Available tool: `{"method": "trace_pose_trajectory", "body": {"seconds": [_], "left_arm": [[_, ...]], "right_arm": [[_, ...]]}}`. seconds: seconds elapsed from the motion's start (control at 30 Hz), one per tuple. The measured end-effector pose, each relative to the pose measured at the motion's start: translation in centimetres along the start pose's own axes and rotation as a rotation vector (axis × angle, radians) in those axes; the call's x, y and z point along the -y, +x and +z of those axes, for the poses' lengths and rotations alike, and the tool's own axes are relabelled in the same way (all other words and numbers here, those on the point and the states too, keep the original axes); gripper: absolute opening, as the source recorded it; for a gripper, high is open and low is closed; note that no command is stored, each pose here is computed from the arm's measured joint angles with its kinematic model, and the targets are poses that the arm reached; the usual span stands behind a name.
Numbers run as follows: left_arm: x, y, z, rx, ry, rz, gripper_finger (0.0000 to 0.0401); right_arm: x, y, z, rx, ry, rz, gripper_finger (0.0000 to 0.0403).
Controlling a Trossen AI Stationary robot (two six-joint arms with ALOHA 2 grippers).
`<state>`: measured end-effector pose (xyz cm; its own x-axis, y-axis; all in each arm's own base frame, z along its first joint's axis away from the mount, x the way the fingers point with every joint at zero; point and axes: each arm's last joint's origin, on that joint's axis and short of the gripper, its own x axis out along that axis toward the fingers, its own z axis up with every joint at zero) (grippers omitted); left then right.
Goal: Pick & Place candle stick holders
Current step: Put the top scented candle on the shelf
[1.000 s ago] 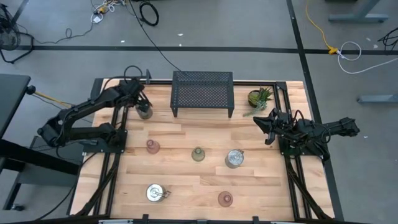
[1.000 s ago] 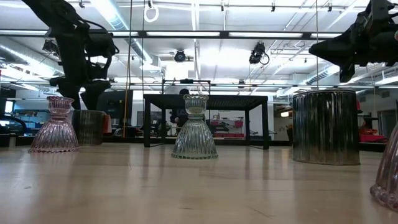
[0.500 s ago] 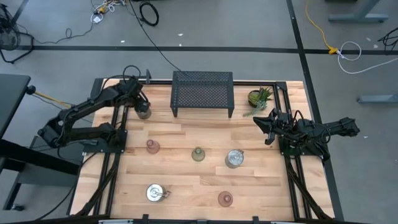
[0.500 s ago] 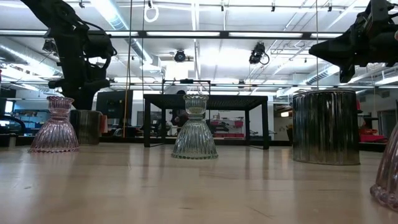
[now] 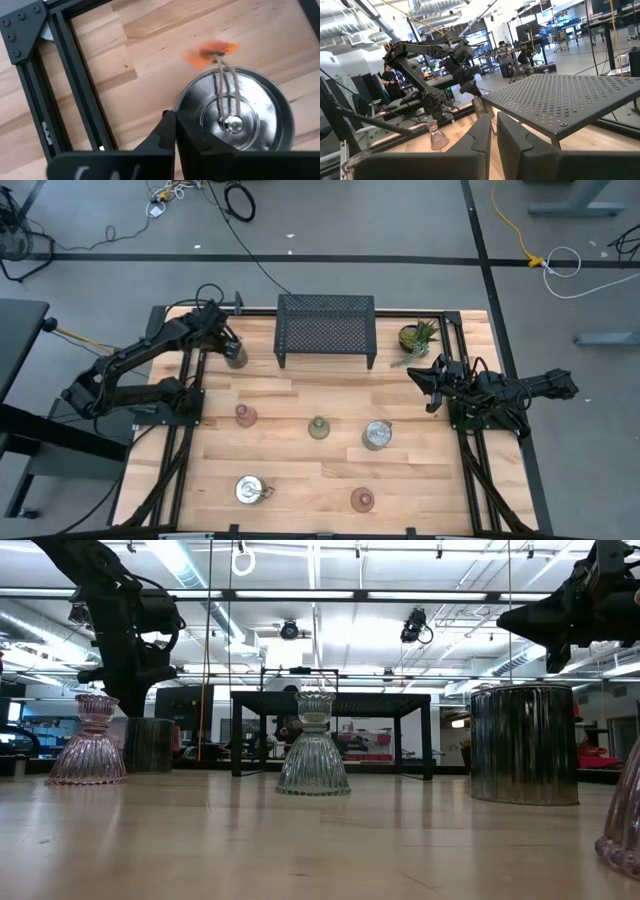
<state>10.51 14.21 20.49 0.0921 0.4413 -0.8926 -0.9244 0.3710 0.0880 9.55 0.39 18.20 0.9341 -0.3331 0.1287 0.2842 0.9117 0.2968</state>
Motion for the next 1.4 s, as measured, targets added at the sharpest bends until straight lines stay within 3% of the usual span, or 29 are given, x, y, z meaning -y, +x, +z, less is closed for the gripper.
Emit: {"method": "trace_pose_trajectory", "body": {"seconds": [0.33,0.6,0.8,1.4], "left_arm": [[0.1,-0.4,0.3,-0.005,0.027,-0.020,0.0001],[-0.3,-3.6,1.9,-0.027,0.051,0.009,0.0000],[0.0,-5.8,3.2,0.022,0.061,-0.038,0.0000],[1.5,-6.4,2.9,0.022,0.086,-0.111,0.0000]], "right_arm": [[0.0,0.0,0.0,0.000,0.000,0.000,0.0032],[0.0,0.0,0.0,0.000,0.000,0.000,0.0032],[0.0,0.0,0.0,0.000,0.000,0.000,0.0032],[0.0,0.0,0.0,0.000,0.000,-0.001,0.0032]]}}
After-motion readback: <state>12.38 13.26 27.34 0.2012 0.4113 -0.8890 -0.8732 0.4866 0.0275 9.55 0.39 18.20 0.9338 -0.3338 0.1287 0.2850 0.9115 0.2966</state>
